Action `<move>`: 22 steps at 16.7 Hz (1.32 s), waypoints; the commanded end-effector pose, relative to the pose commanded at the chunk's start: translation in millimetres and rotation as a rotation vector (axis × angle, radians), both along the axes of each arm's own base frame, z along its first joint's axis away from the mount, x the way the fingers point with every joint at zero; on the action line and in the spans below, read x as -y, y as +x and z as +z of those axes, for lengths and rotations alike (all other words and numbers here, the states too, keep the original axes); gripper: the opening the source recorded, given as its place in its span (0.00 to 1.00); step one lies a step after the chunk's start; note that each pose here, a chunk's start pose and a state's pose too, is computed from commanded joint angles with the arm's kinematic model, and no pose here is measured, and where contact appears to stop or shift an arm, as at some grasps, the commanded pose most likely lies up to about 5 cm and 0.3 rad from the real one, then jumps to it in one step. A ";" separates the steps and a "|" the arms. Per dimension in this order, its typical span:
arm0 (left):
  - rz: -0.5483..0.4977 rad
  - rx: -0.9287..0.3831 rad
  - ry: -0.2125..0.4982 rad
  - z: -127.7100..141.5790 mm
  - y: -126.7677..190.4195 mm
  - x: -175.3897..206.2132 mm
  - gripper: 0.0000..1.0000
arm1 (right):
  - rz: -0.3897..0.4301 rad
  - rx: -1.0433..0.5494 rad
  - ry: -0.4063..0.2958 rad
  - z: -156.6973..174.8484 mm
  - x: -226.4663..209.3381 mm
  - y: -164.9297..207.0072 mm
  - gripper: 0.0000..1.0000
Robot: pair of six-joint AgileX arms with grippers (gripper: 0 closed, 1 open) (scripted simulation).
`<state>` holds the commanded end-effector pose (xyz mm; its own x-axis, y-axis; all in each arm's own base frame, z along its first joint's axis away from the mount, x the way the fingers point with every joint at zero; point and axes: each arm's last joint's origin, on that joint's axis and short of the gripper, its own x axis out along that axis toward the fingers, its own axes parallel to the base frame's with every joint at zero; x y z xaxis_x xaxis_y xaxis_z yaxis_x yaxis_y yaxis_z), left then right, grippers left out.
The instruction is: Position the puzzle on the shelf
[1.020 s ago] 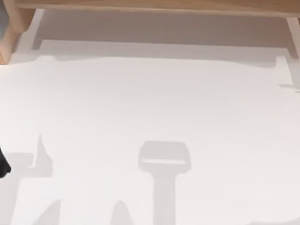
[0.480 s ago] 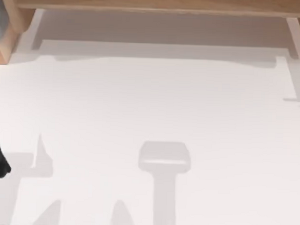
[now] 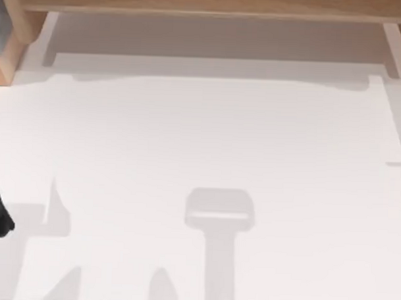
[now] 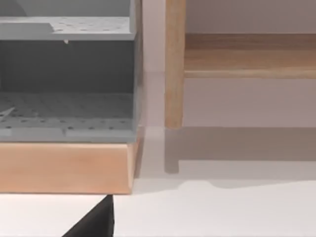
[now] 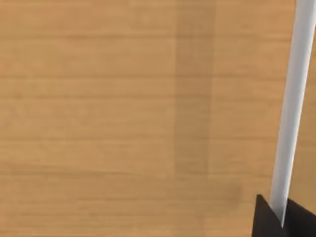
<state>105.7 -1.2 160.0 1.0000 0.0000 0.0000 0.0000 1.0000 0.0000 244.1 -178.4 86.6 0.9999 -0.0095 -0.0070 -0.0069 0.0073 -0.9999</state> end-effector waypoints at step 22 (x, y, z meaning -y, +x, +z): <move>0.000 0.000 0.000 0.0 0.0 0.0 1.00 | 0.000 0.000 -0.001 0.0 -0.2 -3.0 1.00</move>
